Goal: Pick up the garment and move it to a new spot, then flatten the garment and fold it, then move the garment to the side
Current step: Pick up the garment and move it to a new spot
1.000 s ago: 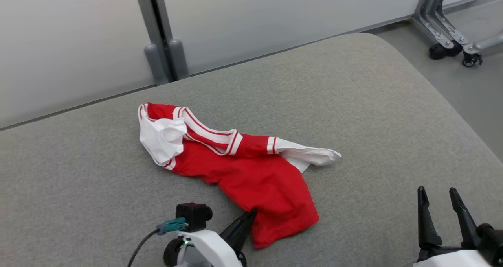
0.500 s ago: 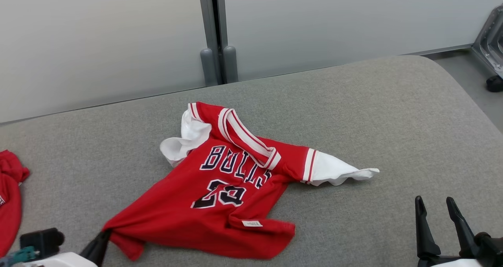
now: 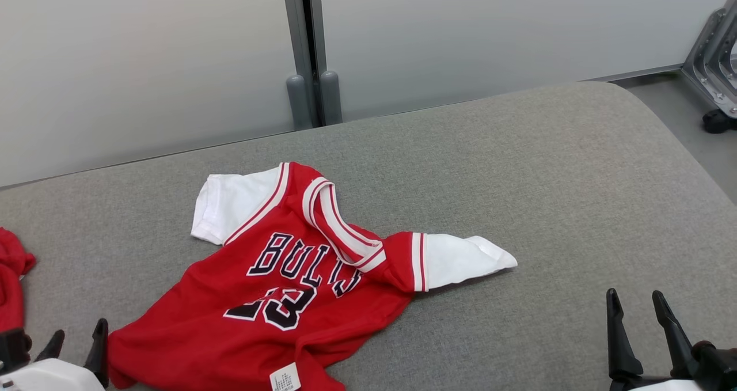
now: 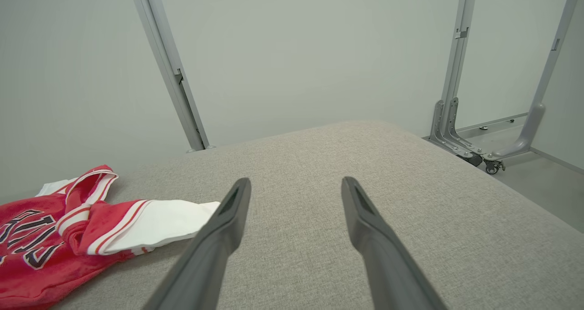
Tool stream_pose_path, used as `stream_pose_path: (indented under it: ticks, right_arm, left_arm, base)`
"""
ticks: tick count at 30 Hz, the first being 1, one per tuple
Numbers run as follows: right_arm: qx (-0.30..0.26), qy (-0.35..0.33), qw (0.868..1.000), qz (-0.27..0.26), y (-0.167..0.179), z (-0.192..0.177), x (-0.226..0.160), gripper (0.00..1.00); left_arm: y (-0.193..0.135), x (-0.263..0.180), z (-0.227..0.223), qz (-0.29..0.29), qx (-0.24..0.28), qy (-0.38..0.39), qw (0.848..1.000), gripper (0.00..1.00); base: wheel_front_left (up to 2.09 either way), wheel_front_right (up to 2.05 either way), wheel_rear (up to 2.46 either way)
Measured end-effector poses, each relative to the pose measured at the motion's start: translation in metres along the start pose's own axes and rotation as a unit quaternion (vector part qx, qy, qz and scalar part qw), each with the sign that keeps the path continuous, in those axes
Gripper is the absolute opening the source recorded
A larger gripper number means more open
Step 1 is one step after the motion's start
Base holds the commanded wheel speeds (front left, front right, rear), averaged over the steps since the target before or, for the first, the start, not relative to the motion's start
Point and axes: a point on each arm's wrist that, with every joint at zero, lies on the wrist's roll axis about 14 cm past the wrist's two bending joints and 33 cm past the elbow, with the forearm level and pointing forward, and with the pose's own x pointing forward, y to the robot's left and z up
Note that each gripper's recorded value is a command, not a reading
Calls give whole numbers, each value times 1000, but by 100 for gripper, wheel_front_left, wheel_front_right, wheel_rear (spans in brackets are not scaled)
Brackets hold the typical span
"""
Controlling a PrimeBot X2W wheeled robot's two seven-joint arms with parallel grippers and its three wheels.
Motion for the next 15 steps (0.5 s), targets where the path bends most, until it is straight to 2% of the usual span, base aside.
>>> stream_pose_path:
  ticks: [5,9,11,15]
  right_arm:
    - [-1,4,1000,-8,-5,-2,-4,100]
    - [-1,5,1000,-10,-5,-3,-4,100]
    - [-2,2,1000,-10,-5,0,-2,100]
    - [-3,-3,1000,-13,-6,3,2,100]
  left_arm:
    - [-14,-1,43,-10,12,-74,997,100]
    - [-80,-5,56,-104,6,-85,991,100]
    - [-117,-5,50,-155,-7,-66,986,100]
    - [-176,3,28,-227,4,-18,974,100]
  base:
    - [0,0,0]
    - [0,0,0]
    - [0,0,0]
    - [0,0,0]
